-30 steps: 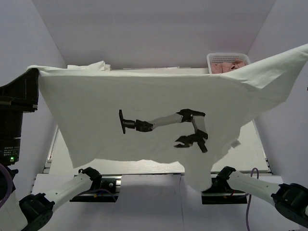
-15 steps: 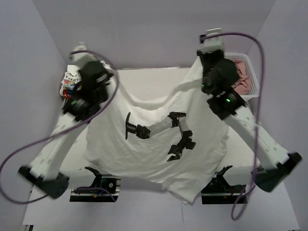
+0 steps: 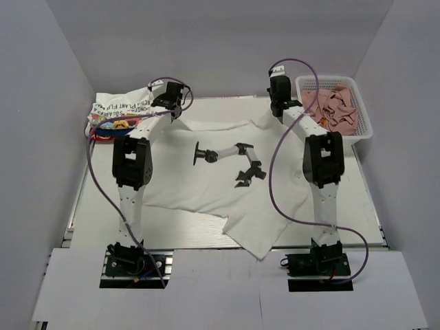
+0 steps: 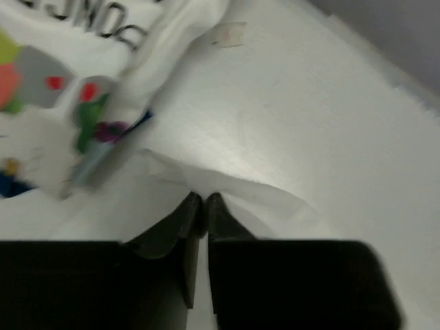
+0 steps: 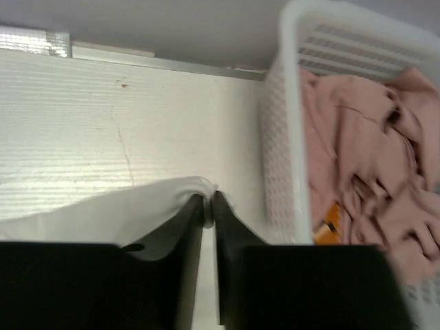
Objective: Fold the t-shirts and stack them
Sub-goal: Flatten out the tshirt
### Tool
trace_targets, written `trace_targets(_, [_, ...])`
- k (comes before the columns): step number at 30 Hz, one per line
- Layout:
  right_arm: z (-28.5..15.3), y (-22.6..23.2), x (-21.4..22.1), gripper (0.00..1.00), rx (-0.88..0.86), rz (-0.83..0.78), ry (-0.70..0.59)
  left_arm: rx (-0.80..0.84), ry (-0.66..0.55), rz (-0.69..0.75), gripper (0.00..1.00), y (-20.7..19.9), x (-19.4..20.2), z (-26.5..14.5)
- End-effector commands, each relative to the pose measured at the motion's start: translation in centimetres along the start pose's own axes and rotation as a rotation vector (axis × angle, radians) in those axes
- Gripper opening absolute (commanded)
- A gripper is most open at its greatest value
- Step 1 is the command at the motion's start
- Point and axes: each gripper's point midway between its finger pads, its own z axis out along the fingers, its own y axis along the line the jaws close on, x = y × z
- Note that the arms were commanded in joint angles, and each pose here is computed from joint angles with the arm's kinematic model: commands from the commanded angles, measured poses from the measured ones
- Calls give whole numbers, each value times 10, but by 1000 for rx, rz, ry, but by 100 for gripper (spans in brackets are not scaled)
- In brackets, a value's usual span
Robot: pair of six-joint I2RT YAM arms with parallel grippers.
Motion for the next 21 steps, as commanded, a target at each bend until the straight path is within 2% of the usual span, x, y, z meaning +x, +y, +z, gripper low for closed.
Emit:
trace_targets(1, [27, 9, -18, 23, -75, 75, -19, 109, -59, -85, 26, -42, -47, 2])
trace_targets(2, [31, 0, -38, 40, -65, 95, -58, 113, -57, -92, 48, -44, -50, 9])
trace_targets(3, [41, 4, -36, 86, -70, 100, -59, 150, -50, -89, 94, -57, -50, 14])
trace_targets(4, [42, 0, -43, 90, -67, 112, -75, 177, -56, -88, 100, -62, -54, 12])
trace_targets(6, [38, 0, -41, 90, -97, 131, -74, 236, -58, -97, 100, -69, -57, 12])
trace_targets(7, [27, -7, -54, 90, -102, 143, -100, 270, -86, -107, 100, -70, -73, -4])
trace_targets(8, [20, -5, -57, 90, -114, 152, -108, 277, -74, -102, 100, -67, -66, -4])
trace_targets(9, [2, -10, -78, 90, -140, 165, -158, 322, -97, -105, 100, -72, -75, -14])
trace_targets(10, [2, 1, -47, 90, -163, 143, -94, 338, -106, -103, 100, -71, -81, -22])
trace_targets(12, [-31, -6, -63, 90, -200, 180, -114, 368, -114, -95, 100, -69, -88, -47])
trace_targets(14, [-54, 8, -47, 90, -291, 212, -64, 375, -98, -70, 100, -64, -80, -57])
trace_targets(15, [-72, 7, -50, 90, -317, 259, -54, 405, -91, -65, 100, -64, -82, -76])
trace_targets(16, [-83, 18, -48, 90, -387, 295, -44, 427, -79, -47, 100, -62, -77, -81])
trace_targets(17, [-95, 28, -11, 90, -411, 296, 38, 422, -17, -15, 100, -53, -50, -77])
trace_targets(19, [-122, 35, -8, 90, -479, 375, 45, 474, 17, -7, 100, -46, -38, -92])
trace_targets(20, [-139, 39, 23, 90, -494, 380, 81, 441, 67, 8, 100, -32, -9, -84])
trace_targets(21, [-145, 42, 33, 90, -496, 411, 100, 432, 80, 15, 100, -25, 1, -83])
